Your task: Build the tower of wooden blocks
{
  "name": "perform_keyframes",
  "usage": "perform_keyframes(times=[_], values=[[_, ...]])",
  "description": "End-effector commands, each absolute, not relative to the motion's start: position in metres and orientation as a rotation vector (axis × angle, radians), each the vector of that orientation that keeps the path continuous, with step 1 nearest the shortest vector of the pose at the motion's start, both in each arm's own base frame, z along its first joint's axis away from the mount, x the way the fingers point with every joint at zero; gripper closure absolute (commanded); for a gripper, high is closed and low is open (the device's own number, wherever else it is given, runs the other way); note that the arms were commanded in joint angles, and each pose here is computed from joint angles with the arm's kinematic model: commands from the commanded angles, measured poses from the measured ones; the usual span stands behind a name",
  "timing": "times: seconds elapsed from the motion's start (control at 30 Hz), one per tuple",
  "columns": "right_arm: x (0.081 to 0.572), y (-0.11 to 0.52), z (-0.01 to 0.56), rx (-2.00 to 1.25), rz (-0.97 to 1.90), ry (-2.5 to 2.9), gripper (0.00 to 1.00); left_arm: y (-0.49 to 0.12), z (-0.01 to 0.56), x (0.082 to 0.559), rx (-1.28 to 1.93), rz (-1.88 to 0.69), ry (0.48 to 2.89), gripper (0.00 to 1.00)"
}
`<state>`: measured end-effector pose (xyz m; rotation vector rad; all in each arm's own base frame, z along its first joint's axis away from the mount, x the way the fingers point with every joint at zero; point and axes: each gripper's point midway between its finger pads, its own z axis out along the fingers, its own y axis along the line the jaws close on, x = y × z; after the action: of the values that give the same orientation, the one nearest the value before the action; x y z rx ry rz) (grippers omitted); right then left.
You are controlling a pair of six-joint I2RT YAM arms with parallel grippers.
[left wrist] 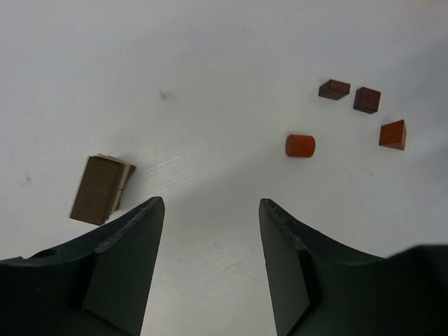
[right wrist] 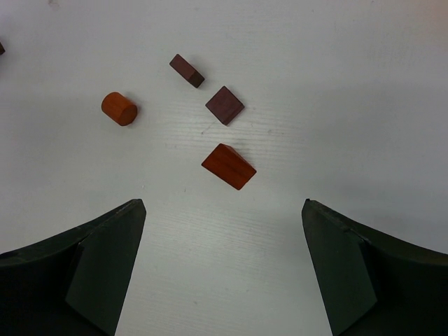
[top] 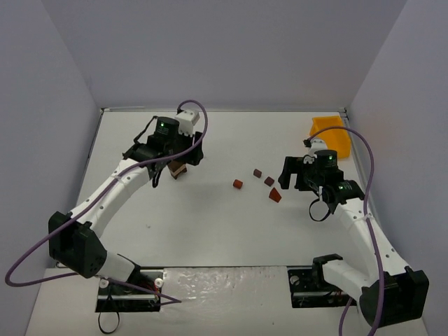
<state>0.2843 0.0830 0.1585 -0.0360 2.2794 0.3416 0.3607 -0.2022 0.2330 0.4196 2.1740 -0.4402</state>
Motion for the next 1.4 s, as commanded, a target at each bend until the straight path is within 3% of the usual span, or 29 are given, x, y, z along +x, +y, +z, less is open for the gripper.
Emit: perform_keyframes(times=[0.0, 0.33, 0.67, 1.17, 1.37], values=[[0.306, 0.099, 0.169, -0.07, 0.395, 2.254, 0.12, -0.216, 0.229, 0.35, 0.342, -0.517, 2.181, 0.47], [0.342, 0.146, 0.139, -0.291, 0.322, 2.342, 0.3, -0.208, 0.217, 0.325, 0.402, -0.51, 2.248, 0.47], [0.378, 0.149, 0.097, -0.462, 0.21, 2.363, 0.52, -0.195, 0.209, 0.309, 0.468, -0.454, 2.301, 0.47], [0.414, 0.164, 0.059, -0.725, 0.192, 2.301, 0.53, -0.167, 0.217, 0.288, 0.411, -0.361, 2.302, 0.47], [0.423, 0.176, 0.051, -0.804, 0.232, 2.281, 0.61, -0.159, 0.214, 0.28, 0.385, -0.344, 2.318, 0.47]])
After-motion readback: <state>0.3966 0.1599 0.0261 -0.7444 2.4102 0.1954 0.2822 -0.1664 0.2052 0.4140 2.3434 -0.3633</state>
